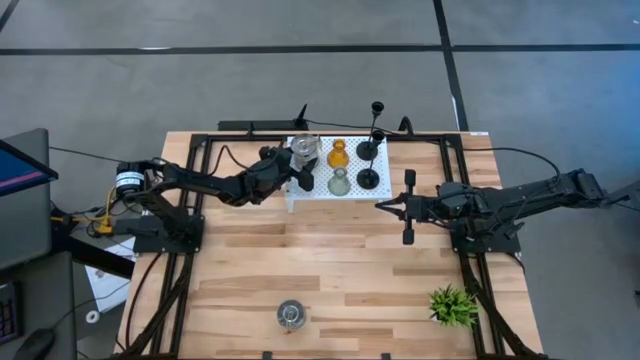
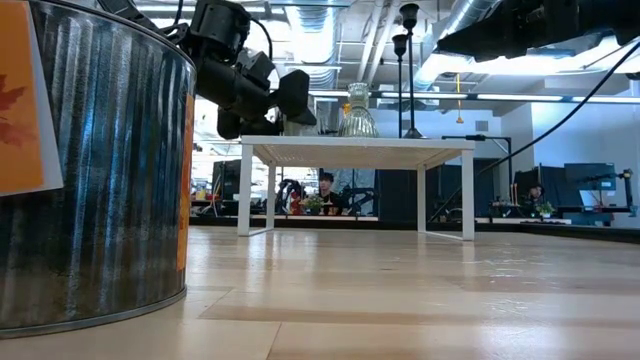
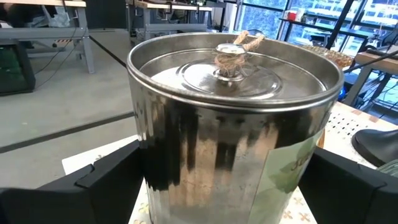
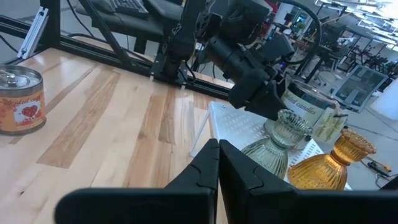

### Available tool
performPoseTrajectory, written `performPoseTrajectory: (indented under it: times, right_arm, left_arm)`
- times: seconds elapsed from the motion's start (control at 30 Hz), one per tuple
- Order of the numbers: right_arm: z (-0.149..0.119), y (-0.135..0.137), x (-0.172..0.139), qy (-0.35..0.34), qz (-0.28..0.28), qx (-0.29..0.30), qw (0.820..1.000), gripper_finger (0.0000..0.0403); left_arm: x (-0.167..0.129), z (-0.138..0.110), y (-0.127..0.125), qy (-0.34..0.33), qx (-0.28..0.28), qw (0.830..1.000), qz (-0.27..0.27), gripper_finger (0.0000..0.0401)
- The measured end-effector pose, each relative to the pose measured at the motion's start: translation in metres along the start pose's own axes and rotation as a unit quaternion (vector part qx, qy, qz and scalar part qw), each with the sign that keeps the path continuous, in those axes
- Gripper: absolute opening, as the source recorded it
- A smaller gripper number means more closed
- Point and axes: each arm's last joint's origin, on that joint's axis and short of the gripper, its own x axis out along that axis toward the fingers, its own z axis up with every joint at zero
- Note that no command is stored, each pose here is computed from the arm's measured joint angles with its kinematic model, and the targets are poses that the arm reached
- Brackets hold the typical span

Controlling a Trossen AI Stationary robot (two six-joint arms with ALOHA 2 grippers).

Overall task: Pick & Place candle stick holders
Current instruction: Put the green scented candle on the shelf

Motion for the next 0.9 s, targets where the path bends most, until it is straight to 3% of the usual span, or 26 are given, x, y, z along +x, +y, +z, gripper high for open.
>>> performPoseTrajectory:
  times: [0.9]
  right_arm:
    - [0.0006,-0.0002,0.0000,-0.003,-0.001,-0.003,1.000,0.0000]
  left_arm:
    - [0.0017,-0.0027,-0.0010,0.003,-0.008,1.000,-0.008,0.0385]
